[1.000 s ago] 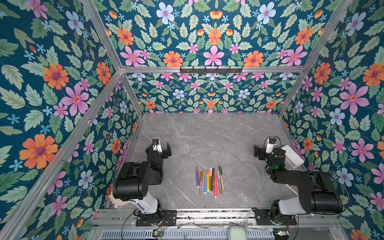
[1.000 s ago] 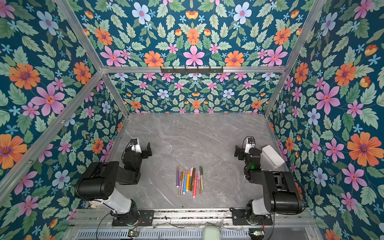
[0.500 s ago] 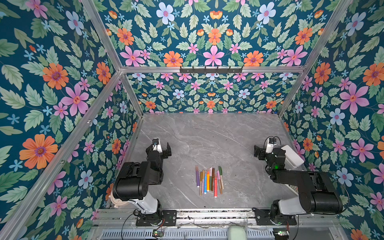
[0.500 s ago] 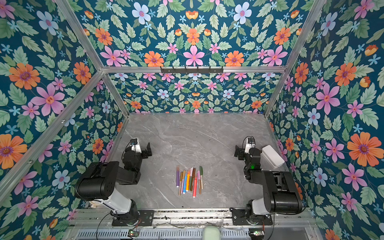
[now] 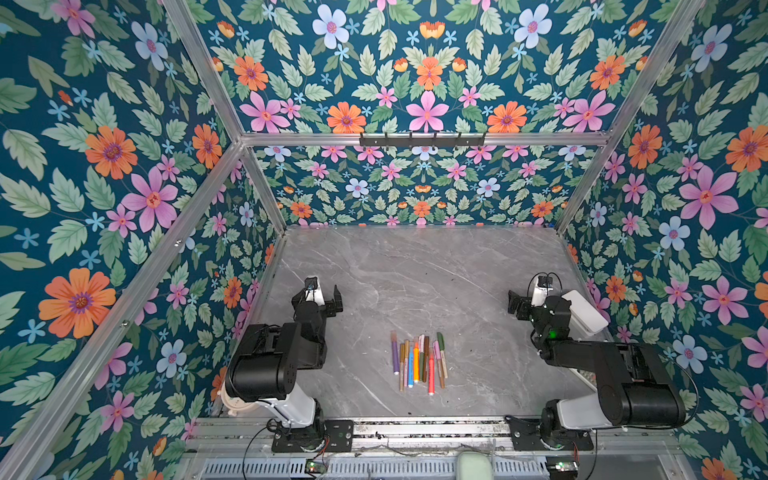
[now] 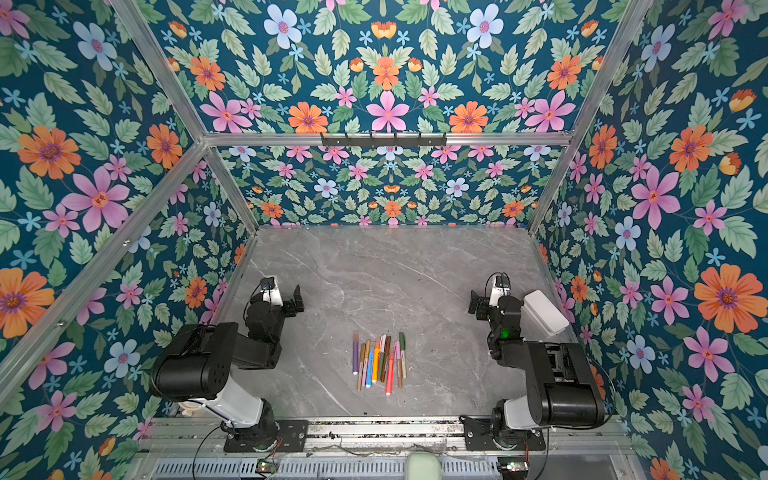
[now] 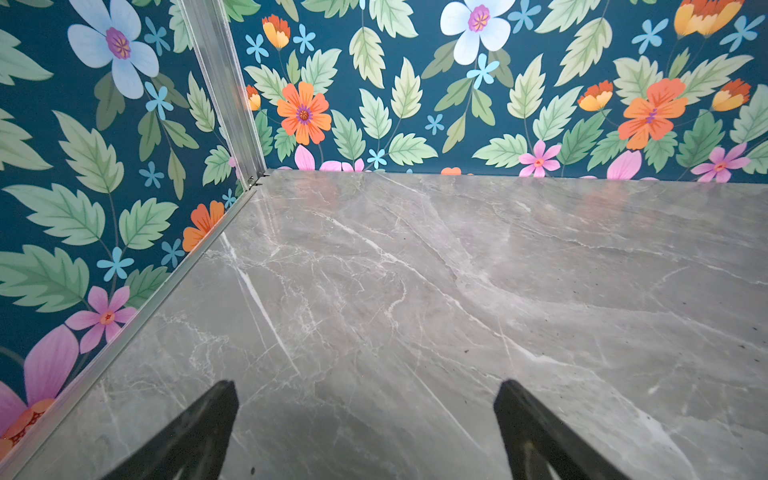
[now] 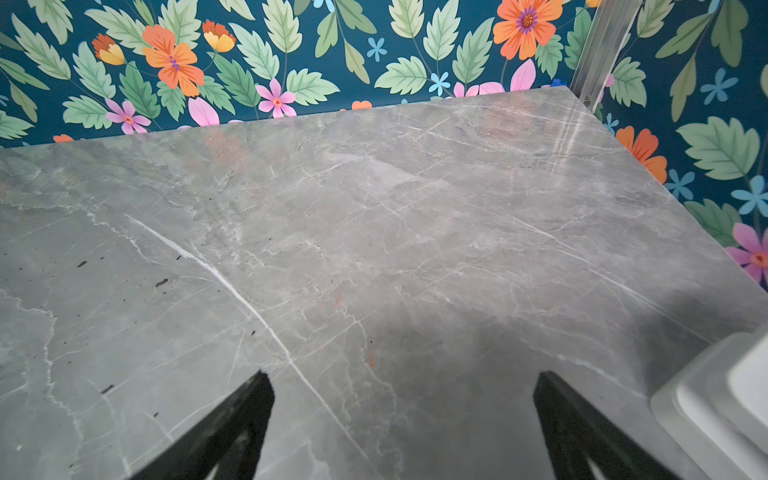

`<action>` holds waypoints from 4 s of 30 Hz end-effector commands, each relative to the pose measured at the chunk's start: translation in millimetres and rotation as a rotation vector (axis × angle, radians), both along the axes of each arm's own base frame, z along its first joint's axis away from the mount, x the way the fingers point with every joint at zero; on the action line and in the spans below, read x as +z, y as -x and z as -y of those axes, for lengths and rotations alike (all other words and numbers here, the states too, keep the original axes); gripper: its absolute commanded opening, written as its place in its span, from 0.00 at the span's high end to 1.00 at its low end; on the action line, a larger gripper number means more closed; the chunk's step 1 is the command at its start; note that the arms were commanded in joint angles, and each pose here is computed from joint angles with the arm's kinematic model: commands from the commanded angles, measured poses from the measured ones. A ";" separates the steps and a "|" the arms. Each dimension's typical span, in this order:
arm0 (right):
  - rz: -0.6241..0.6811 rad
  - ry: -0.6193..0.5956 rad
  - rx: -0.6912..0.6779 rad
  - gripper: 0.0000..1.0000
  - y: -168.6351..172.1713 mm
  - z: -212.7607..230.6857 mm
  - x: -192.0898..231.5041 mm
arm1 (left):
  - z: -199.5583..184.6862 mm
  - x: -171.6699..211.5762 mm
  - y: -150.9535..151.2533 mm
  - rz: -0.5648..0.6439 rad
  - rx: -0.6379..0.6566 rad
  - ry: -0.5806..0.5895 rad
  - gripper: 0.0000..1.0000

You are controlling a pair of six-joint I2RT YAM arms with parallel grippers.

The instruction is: Open the pen caps

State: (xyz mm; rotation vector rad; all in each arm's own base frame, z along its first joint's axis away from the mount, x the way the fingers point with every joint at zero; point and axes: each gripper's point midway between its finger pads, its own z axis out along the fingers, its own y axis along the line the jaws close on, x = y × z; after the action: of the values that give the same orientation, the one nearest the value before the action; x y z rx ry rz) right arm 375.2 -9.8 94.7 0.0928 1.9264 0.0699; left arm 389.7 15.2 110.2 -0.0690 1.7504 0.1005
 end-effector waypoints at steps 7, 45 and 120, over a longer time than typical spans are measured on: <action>0.056 0.017 -0.047 0.01 3.3 4.8 19.5 | -14.7 27.4 14.5 0.088 0.096 0.006 0.00; -0.968 0.081 0.416 0.57 206.3 -252.9 -59.3 | 97.4 52.2 65.5 -0.090 -0.058 0.187 0.00; -0.918 0.132 0.266 0.53 188.3 -223.0 -51.9 | 119.6 40.0 59.1 -0.165 -0.149 0.197 0.00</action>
State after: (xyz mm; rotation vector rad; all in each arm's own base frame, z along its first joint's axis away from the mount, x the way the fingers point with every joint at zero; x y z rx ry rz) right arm 187.1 218.4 43.4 -0.2511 2.8362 0.0820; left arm 328.3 -104.3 145.5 -0.0685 1.9353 -0.1768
